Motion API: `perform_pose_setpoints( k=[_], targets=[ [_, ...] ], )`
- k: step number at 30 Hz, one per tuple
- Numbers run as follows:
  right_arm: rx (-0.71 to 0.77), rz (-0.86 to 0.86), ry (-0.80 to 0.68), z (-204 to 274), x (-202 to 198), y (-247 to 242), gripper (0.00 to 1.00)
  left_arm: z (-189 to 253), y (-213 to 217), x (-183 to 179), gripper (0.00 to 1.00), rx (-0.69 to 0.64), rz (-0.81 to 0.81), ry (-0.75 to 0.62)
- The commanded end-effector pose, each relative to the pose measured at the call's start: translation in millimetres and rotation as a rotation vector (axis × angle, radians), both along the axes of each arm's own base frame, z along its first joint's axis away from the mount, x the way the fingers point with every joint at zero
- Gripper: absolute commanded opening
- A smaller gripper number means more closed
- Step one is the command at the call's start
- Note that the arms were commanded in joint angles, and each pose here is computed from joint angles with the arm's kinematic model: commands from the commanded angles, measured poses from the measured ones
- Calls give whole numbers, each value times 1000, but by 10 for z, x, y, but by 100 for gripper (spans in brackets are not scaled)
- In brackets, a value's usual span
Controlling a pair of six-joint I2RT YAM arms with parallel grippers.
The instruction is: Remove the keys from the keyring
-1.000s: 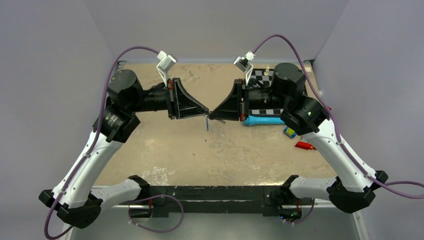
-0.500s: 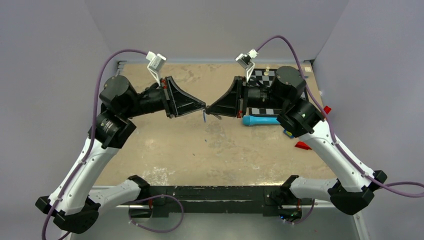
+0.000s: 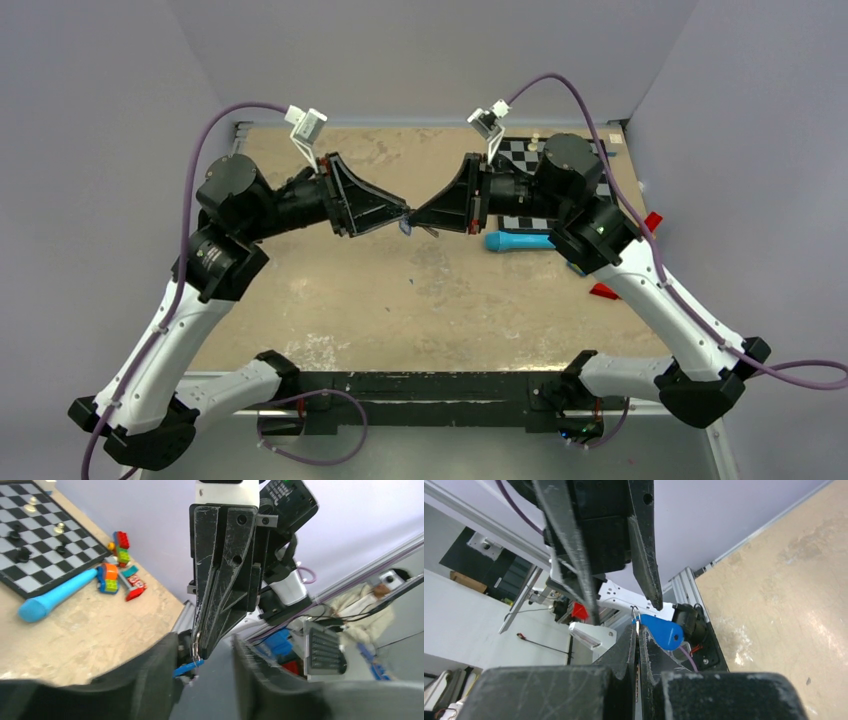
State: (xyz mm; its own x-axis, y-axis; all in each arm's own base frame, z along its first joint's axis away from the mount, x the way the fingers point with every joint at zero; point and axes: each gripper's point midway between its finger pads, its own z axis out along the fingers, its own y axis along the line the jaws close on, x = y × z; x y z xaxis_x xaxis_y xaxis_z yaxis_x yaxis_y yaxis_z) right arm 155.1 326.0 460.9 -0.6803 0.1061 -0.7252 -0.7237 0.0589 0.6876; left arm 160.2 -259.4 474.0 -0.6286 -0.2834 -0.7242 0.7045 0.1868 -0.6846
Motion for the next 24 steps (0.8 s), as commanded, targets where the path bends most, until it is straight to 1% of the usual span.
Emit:
perform_pose_setpoints(
  k=[1,3,5,9,12,13,14,16,19,22,24],
  targets=[
    [-79,-67,23,-221,26,-87,0,41,58,-14,59,39,28,-39],
    [-144,-112,69,-421,54,-149,0,26,90,15,70,73,53,-49],
    [-228,-166,136,-653,92,-222,0,12,116,42,75,107,74,-57],
    [-367,-289,244,-983,165,-398,0,-53,154,92,76,176,99,-63],
    [-430,-349,253,-1068,175,-536,0,-107,199,120,76,217,124,-69],
    [-439,-344,251,-1075,147,-558,0,-129,215,132,76,233,132,-72],
    [-440,-331,236,-1062,127,-564,0,-165,228,144,76,253,138,-72],
    [-430,-250,177,-991,37,-527,0,-207,261,162,76,294,147,-76],
    [-378,-69,92,-828,-137,-386,0,-232,296,148,75,343,139,-87],
    [-334,87,36,-657,-268,-272,0,-220,279,64,75,362,80,-103],
    [-305,143,-14,-529,-309,-234,0,-210,241,-20,75,363,18,-101]
  ],
)
